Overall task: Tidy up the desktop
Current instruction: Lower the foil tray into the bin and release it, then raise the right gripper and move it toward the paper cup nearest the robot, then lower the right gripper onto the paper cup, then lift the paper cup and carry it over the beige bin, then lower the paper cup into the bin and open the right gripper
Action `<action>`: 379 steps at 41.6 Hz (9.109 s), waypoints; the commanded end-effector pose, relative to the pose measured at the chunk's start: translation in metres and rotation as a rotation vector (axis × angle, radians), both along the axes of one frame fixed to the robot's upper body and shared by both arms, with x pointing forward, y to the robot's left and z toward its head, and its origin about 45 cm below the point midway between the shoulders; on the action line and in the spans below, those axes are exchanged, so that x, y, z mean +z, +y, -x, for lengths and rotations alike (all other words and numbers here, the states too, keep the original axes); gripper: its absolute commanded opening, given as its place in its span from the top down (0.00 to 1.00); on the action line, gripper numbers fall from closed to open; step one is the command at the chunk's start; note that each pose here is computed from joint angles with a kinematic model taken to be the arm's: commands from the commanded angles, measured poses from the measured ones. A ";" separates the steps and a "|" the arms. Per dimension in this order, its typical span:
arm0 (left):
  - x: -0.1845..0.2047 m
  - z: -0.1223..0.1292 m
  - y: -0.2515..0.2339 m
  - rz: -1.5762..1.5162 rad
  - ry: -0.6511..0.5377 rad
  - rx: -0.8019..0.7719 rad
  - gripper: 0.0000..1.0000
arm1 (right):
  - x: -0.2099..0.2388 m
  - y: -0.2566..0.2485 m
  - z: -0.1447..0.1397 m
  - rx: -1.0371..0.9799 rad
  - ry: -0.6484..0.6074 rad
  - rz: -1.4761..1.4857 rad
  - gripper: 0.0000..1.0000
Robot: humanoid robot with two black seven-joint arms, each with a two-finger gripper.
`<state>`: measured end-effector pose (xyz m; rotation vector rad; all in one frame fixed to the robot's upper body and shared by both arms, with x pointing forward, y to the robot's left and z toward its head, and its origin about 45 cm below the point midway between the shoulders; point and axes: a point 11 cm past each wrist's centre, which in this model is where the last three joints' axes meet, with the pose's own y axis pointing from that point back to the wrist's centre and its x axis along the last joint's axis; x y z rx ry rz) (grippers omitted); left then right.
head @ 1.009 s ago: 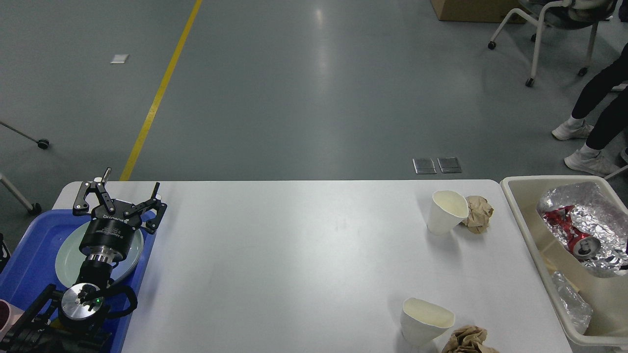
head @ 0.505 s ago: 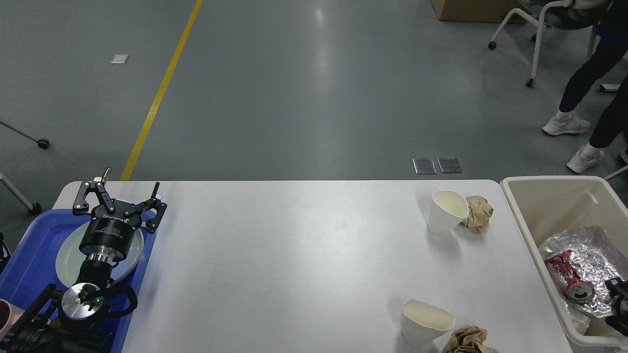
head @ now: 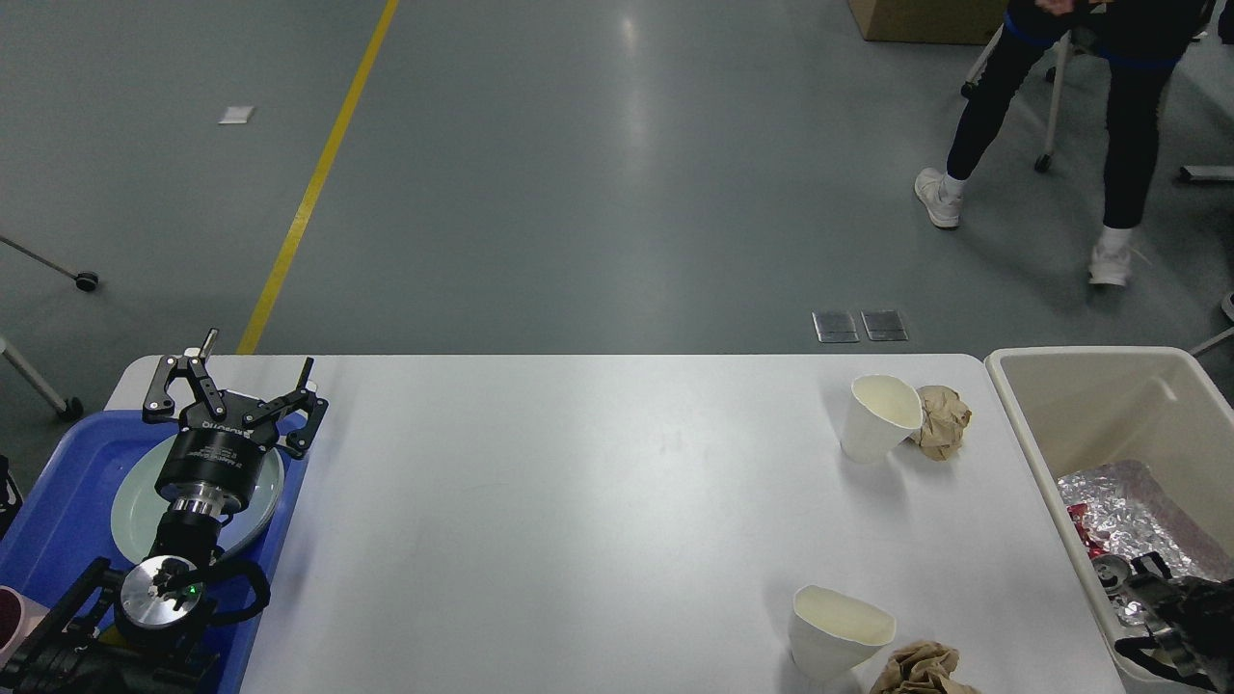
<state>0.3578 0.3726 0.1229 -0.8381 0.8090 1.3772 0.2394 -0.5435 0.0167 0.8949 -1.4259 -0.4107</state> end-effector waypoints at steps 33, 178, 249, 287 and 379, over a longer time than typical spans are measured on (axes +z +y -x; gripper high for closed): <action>0.000 0.000 0.000 0.000 0.000 0.000 0.04 | 0.090 0.017 -0.111 0.270 -0.036 0.045 0.00; 0.000 0.000 0.000 0.000 0.000 0.000 0.04 | 0.103 0.387 -0.005 1.625 0.915 -0.212 0.07; 0.000 0.000 0.000 0.000 0.000 0.000 0.04 | 0.281 0.346 -0.101 1.112 0.646 -0.378 1.00; 0.000 0.000 0.000 0.000 0.000 0.000 0.04 | 0.291 0.172 -0.119 0.648 0.433 -0.151 1.00; 0.000 0.000 0.000 0.000 0.000 0.000 0.04 | 0.092 0.032 -0.108 0.403 0.257 0.119 0.00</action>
